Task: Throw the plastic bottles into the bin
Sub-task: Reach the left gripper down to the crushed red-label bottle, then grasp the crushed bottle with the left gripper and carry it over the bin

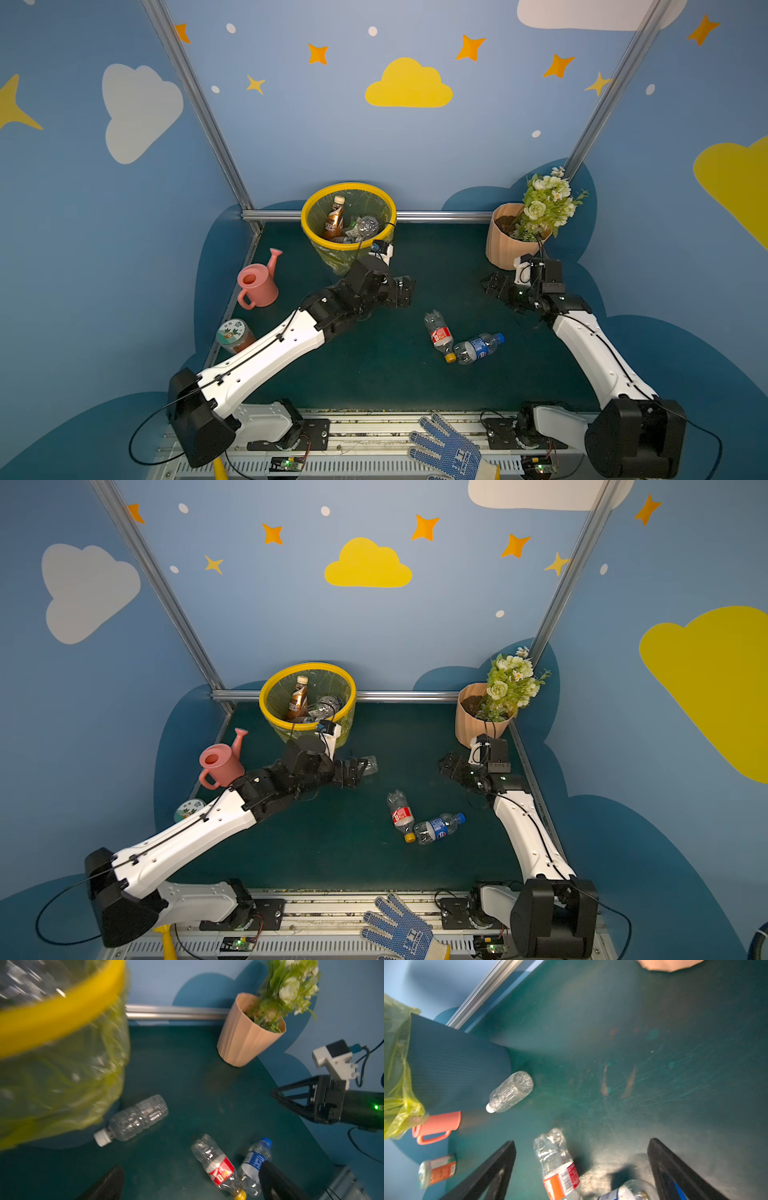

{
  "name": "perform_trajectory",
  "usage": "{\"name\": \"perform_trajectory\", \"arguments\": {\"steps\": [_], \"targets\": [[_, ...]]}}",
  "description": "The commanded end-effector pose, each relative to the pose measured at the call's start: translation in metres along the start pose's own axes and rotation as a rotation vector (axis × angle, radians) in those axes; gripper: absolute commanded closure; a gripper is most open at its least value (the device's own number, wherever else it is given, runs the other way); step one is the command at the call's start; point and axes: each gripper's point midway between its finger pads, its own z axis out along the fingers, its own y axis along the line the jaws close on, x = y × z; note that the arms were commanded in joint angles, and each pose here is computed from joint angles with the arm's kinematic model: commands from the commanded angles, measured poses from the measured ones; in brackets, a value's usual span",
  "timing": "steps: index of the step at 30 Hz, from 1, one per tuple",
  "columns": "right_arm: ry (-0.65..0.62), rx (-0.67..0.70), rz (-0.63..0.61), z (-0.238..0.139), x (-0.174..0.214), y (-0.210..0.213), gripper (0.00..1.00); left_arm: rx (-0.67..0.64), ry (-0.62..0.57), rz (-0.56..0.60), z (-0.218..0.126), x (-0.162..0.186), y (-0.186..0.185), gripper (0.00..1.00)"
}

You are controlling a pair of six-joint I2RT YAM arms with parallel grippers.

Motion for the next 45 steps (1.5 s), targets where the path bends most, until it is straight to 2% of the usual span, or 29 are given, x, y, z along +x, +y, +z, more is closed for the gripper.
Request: {"name": "perform_trajectory", "arguments": {"steps": [1,8,14,20,30,35,39,45], "targets": [[-0.057,0.042,-0.001,-0.015,-0.012,-0.014,0.03,0.087,0.142,-0.097,0.022,0.032,-0.031,0.0],[-0.052,-0.005,0.082,-0.014,-0.008,-0.029,0.03,0.164,0.511,-0.145,0.069,0.096,-0.062,0.0],[-0.064,-0.03,0.112,-0.014,-0.004,-0.036,0.03,0.162,0.679,-0.206,0.096,0.136,-0.067,0.01],[-0.062,-0.042,0.124,-0.014,-0.003,-0.041,0.03,0.104,0.788,-0.227,0.118,0.166,-0.06,0.04],[-0.058,-0.069,0.154,-0.009,-0.001,-0.049,0.03,0.034,0.874,-0.242,0.152,0.2,-0.047,0.09],[-0.059,-0.071,0.17,-0.009,0.0,-0.054,0.03,0.025,0.869,-0.247,0.161,0.202,-0.042,0.11],[-0.057,-0.075,0.178,-0.009,0.001,-0.056,0.03,0.026,0.87,-0.238,0.167,0.203,-0.042,0.21],[-0.06,-0.074,0.183,-0.01,0.002,-0.058,0.03,0.037,0.874,-0.245,0.169,0.205,-0.037,0.4]]}}
